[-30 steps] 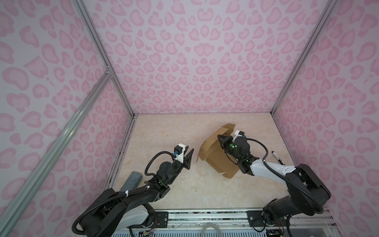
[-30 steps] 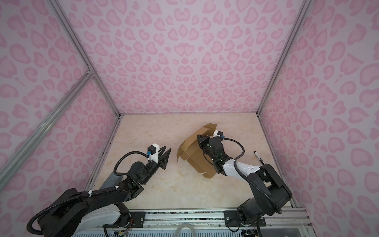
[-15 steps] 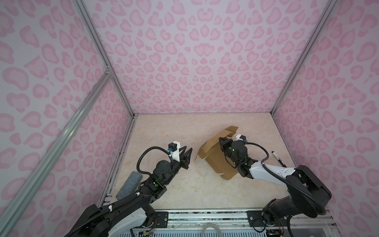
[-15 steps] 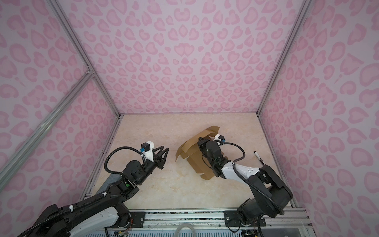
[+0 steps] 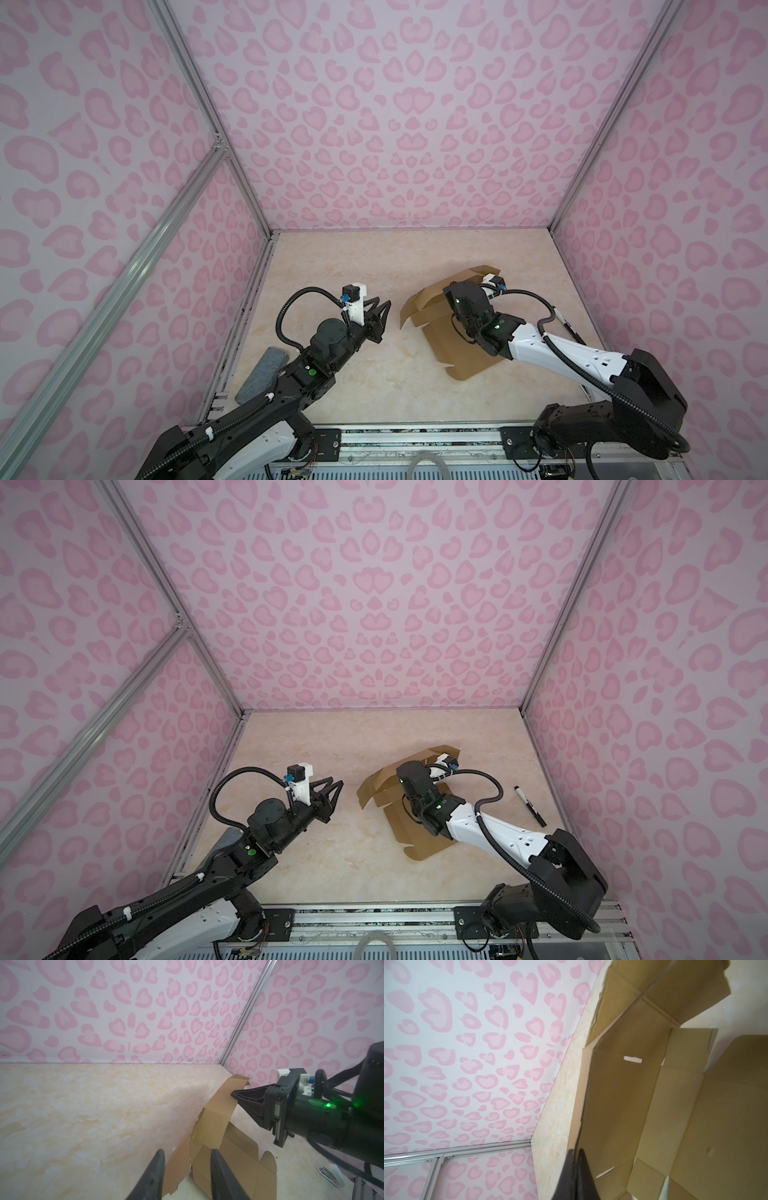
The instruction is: Fold the paper box
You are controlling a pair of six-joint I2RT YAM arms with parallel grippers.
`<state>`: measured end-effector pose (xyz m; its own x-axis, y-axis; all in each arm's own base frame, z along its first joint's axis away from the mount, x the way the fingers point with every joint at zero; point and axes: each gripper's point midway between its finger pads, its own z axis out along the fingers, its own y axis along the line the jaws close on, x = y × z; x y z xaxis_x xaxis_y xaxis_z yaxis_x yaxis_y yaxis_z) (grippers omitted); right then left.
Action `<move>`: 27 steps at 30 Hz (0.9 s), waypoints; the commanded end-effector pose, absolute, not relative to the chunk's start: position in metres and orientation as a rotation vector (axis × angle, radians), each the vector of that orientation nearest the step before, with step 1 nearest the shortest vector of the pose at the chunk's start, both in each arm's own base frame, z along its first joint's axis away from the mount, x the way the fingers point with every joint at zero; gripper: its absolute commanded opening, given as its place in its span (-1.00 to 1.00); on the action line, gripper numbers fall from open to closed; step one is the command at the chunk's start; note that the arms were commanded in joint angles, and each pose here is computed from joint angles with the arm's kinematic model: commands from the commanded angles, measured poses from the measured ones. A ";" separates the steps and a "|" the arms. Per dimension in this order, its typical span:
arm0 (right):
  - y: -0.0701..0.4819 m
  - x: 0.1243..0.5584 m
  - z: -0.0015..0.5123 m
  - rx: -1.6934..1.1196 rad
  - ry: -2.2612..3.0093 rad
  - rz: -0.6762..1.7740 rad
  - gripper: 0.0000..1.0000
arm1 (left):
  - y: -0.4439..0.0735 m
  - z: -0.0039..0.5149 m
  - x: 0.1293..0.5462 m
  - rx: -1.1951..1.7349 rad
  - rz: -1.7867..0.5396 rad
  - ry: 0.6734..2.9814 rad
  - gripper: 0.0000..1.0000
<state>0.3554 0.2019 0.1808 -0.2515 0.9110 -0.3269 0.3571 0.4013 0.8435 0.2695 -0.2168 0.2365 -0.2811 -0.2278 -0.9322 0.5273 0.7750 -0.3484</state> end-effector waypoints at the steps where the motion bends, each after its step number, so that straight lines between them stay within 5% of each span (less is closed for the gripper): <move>1: 0.200 0.355 0.161 1.138 1.805 0.800 -1.00 | -0.224 0.242 0.263 0.217 -0.844 1.739 -0.22; 14: 0.199 0.356 0.142 1.153 1.836 0.823 -1.00 | -0.270 0.241 0.274 0.037 -1.180 1.923 -0.22; 27: 0.195 0.350 0.142 1.124 1.902 0.850 -1.00 | -0.326 0.216 0.291 0.038 -1.179 2.060 -0.19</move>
